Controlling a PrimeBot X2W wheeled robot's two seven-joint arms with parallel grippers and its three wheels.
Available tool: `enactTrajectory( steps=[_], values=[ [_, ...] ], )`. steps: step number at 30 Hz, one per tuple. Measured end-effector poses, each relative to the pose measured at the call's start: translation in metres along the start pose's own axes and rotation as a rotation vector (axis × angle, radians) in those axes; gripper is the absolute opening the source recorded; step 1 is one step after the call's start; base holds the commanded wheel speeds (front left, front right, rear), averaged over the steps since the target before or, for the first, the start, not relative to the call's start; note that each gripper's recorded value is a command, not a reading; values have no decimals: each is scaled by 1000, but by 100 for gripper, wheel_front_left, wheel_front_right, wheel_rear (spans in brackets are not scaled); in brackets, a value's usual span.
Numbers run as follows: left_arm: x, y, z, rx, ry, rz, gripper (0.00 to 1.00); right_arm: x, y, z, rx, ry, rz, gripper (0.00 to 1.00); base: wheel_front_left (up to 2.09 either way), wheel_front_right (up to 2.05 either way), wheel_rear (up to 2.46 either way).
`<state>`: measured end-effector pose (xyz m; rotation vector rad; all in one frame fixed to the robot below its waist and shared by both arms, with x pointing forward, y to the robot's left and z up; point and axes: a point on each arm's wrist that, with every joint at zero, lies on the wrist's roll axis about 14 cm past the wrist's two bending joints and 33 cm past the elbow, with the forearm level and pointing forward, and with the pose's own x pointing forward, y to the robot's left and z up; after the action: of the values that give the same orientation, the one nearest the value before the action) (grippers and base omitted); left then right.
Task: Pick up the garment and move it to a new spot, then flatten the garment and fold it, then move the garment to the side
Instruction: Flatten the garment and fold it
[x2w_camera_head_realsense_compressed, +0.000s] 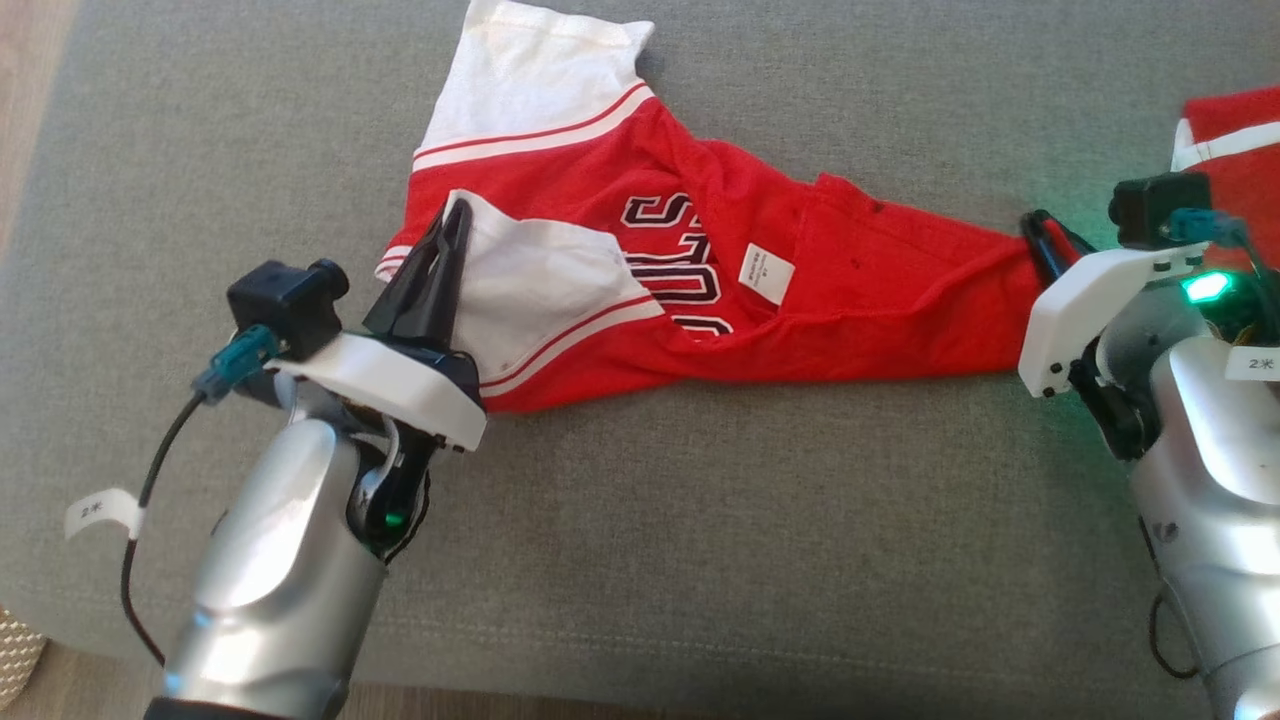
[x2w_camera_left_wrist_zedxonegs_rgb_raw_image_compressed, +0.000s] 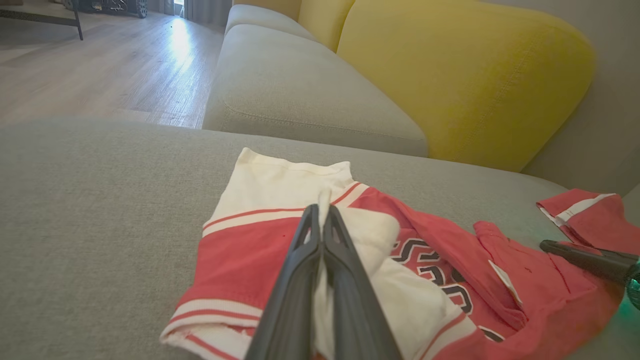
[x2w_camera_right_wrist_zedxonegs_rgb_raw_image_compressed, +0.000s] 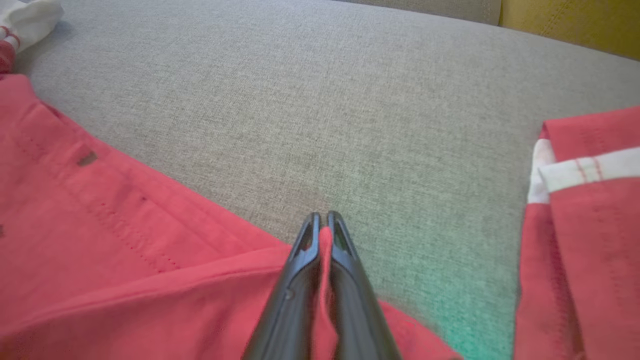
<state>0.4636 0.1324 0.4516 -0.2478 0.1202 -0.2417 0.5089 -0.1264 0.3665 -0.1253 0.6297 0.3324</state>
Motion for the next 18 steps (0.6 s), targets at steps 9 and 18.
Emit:
enactTrajectory(
  steps=[9,18],
  values=[
    [0,-1,4,3,-7,-1,0,-5,-4,12,7,-67,-8,0,0,0,0],
    [-2,-2,27,4,-71,2,0,-35,-19,59,30,-333,-55,0,0,0,0]
  ],
)
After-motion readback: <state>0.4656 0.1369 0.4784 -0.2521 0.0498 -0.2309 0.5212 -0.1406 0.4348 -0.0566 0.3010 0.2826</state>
